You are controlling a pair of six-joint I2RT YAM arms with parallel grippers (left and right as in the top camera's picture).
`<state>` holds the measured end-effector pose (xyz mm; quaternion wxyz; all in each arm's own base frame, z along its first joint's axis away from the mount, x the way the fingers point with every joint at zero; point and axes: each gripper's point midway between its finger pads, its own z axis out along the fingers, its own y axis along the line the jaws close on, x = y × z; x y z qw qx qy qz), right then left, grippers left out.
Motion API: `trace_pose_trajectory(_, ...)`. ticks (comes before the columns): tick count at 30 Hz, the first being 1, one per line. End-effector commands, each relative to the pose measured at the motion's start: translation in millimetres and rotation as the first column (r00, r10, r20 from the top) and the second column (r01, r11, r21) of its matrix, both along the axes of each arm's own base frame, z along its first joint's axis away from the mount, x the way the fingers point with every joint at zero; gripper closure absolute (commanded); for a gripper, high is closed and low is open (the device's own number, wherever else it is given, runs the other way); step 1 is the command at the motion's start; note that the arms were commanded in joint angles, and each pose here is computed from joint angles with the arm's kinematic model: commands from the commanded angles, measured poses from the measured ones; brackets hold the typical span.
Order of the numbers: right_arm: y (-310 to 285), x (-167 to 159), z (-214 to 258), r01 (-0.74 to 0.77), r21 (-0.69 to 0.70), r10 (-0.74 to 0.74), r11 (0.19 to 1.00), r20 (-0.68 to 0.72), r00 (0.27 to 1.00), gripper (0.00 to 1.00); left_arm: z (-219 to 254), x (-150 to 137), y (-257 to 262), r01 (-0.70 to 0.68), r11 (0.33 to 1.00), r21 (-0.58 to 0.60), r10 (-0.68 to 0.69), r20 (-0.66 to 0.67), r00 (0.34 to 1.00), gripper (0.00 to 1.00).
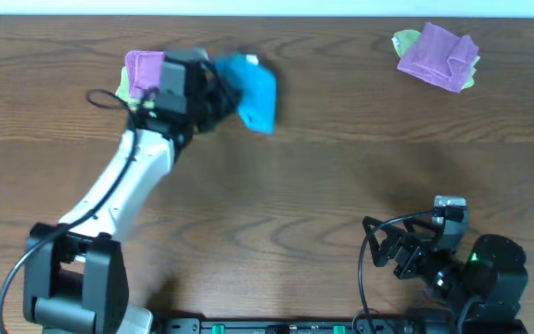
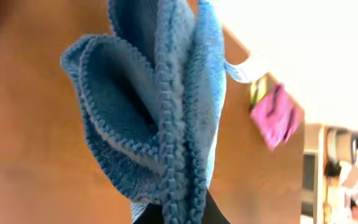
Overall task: Fold the cloth
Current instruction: 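Carry the blue cloth with the left gripper onto the pink cloth stack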
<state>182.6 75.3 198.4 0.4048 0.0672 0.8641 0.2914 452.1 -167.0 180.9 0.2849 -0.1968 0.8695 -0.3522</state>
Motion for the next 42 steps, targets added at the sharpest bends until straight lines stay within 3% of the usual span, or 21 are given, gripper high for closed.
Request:
trace_pose_trajectory(1,1.6,-1.2,-0.7,-0.004,0.011,0.004,1.000,-0.004,1.000,0.01,25.4,24.1,31.2,-0.068,0.995,0.075,0.060,0.099,0.993,0.94)
trace_pose_trajectory(7,1.6,-1.2,-0.7,-0.004,0.011,0.004,1.000,-0.004,1.000,0.01,37.0,57.6,68.2,-0.131,0.983,0.129,0.108,0.168,0.980,0.94)
trace_pose_trajectory(17,1.6,-1.2,-0.7,-0.004,0.011,0.004,1.000,-0.004,1.000,0.01,16.2,107.8,92.3,-0.144,0.974,0.173,0.114,0.175,0.978,0.94)
trace_pose_trajectory(29,1.6,-1.2,-0.7,-0.004,0.011,0.004,1.000,-0.004,1.000,0.01,-33.7,102.6,125.6,-0.129,0.954,0.271,0.116,0.062,0.991,0.94)
trace_pose_trajectory(42,1.6,-1.2,-0.7,-0.004,0.011,0.004,1.000,-0.004,1.000,0.01,-95.3,93.7,167.0,-0.138,0.943,0.302,0.171,-0.086,0.981,0.94)
